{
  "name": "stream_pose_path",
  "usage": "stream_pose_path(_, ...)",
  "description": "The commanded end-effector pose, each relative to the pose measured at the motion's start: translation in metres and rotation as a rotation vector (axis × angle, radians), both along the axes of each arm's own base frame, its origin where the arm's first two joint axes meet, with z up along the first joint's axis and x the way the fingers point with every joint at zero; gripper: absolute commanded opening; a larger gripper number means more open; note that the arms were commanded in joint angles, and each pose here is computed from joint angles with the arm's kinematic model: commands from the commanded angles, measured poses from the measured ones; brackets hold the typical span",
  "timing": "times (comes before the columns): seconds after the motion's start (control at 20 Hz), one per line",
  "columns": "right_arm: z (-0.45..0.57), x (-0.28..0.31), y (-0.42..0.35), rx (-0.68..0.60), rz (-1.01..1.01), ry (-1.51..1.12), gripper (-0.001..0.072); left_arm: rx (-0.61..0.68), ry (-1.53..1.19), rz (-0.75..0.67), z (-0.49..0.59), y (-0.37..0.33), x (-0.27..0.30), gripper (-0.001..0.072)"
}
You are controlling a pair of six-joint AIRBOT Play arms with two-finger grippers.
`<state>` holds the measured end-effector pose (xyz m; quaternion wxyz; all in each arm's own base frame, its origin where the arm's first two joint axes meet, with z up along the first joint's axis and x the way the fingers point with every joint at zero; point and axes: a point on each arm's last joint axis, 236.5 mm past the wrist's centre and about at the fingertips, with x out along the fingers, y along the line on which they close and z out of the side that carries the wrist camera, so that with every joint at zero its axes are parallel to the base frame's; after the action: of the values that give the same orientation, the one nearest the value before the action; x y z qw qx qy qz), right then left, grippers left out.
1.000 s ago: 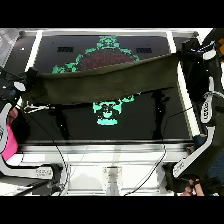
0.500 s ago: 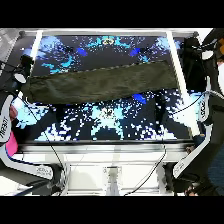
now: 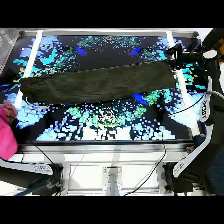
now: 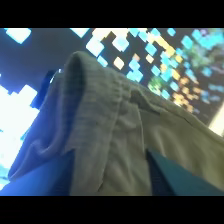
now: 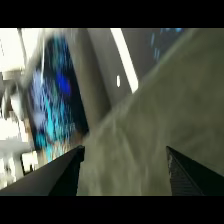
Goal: Fold the clothes and pants, and hang the long-sleeved shirts on hangers.
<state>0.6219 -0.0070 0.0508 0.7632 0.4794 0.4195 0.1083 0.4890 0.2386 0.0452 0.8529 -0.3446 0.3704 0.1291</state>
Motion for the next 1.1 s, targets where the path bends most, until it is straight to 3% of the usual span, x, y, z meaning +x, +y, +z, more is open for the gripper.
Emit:
stream_pose_path(0.0, 0.002, -0.024, 0.025, 0.032, 0.147, 0.024, 0.0585, -0.131, -0.057, -0.074, 0.022, 0.019, -0.04, 0.0617)
stream_pose_path(0.25, 0.027, -0.027, 0.052, 0.161, 0.192, -0.006, 0.0586, -0.071, -0.064, -0.091, 0.018, 0.042, -0.053, 0.0614)
stream_pose_path(0.5, 0.04, -0.039, 0.071, 0.236, 0.257, -0.002, 0.0586, -0.19, 0.021, -0.183, -0.035, 0.034, -0.044, 0.0614)
stream_pose_path(1.05, 0.045, -0.056, 0.1, 0.273, 0.355, 0.024, 0.0586, -0.126, 0.043, -0.345, -0.106, 0.02, 0.015, 0.0614)
